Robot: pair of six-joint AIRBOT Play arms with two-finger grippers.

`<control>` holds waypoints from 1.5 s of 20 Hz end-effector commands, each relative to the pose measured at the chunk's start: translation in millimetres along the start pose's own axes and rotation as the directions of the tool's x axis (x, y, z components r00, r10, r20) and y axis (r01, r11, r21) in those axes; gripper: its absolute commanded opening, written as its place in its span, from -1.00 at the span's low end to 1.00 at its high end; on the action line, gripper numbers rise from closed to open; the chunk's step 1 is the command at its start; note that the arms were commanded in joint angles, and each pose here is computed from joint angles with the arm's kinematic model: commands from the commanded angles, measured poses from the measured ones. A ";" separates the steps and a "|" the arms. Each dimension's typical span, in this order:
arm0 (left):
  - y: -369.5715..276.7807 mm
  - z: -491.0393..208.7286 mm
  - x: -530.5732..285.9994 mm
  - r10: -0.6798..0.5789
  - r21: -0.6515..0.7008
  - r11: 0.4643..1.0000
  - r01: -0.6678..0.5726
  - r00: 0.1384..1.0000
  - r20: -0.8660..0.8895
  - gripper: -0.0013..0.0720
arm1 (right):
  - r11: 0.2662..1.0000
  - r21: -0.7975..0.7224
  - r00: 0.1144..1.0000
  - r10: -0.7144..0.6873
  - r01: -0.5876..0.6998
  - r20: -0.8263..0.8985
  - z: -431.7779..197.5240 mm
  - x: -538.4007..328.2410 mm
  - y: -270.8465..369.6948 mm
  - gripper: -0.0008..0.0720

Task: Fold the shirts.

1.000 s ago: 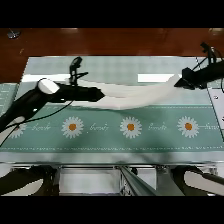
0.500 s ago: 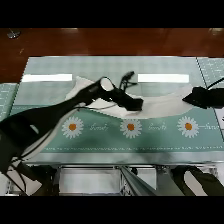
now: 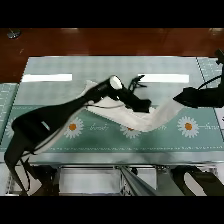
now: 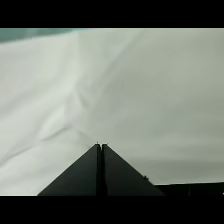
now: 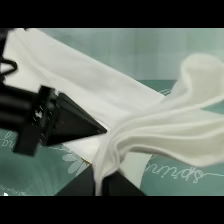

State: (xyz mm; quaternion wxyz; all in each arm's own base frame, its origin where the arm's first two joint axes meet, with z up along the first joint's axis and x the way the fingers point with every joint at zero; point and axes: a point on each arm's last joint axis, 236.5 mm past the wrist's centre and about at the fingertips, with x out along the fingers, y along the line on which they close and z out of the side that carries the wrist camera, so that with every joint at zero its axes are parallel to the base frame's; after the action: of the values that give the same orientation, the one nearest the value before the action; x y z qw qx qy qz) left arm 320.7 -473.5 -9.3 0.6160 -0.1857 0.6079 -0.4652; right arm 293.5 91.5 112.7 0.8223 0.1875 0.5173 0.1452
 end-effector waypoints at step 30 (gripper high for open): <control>139.4 -198.8 -312.8 0.523 -0.509 0.833 -0.218 0.609 0.596 -0.90 | 0.824 -0.058 0.798 0.524 -0.563 -0.299 127.0 143.2 178.8 0.74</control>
State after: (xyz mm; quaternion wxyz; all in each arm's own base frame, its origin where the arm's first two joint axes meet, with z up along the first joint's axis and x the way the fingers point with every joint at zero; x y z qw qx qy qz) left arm 239.0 -88.1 26.0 0.8397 -0.3319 0.4204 -0.0895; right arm 463.6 365.8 88.9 0.6654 0.2748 0.5531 0.4193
